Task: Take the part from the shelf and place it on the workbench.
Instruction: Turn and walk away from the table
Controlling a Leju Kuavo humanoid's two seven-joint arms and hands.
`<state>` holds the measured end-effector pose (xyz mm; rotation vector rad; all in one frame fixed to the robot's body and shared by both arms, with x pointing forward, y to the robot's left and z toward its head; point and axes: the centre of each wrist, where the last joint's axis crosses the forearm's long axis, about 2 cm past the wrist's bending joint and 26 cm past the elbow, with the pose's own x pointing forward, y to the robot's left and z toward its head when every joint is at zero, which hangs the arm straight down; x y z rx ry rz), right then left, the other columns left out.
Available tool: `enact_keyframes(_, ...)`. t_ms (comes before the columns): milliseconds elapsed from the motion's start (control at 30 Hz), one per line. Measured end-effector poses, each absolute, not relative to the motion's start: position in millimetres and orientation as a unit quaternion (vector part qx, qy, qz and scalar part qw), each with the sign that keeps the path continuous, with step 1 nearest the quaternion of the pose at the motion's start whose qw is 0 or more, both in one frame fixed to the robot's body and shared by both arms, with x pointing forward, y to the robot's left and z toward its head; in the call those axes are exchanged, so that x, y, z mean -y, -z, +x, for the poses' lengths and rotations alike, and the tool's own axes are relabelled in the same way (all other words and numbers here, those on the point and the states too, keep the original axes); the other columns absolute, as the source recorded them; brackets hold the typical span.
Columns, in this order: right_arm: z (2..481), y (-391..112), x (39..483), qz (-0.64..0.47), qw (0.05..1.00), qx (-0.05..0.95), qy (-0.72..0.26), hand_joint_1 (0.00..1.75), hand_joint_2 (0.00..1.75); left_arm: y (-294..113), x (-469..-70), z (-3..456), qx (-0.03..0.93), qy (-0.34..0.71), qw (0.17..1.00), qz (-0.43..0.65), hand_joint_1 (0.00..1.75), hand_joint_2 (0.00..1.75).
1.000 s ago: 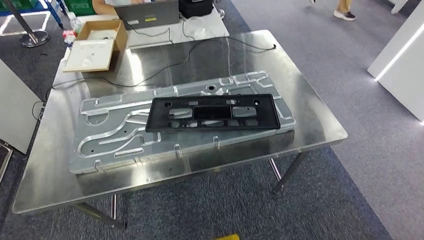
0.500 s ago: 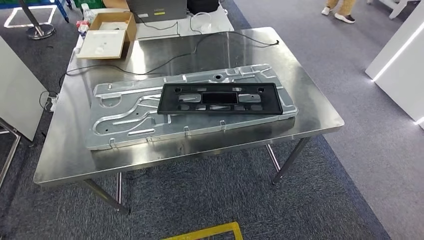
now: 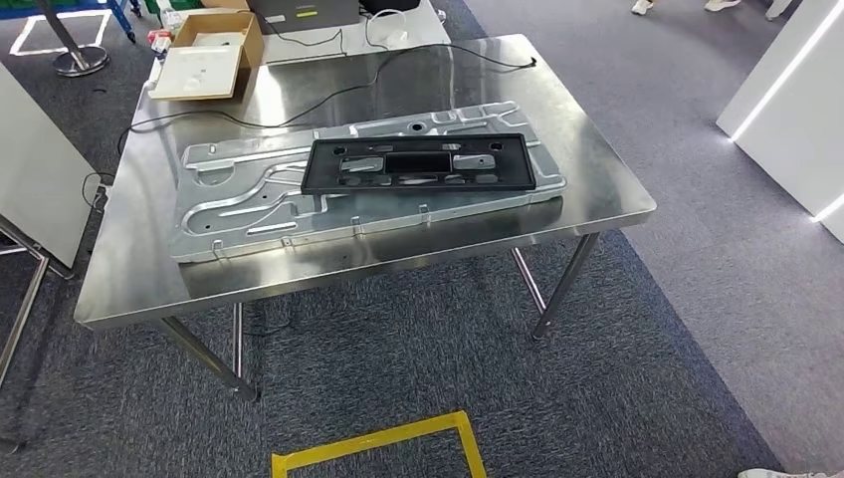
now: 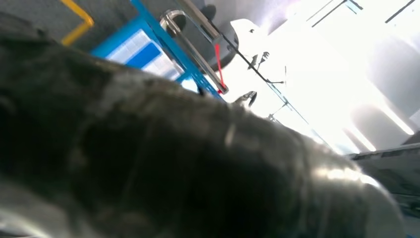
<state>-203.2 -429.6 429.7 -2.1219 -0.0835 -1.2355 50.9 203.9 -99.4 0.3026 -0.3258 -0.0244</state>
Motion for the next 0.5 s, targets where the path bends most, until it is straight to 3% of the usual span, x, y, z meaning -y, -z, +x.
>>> enact_keyframes(500,-203.3,-429.1,429.5,-0.813,0.337,0.031,0.474,0.00,0.00,99.1,-204.6,53.6,0.164,0.012,0.975,0.151,0.00,0.00)
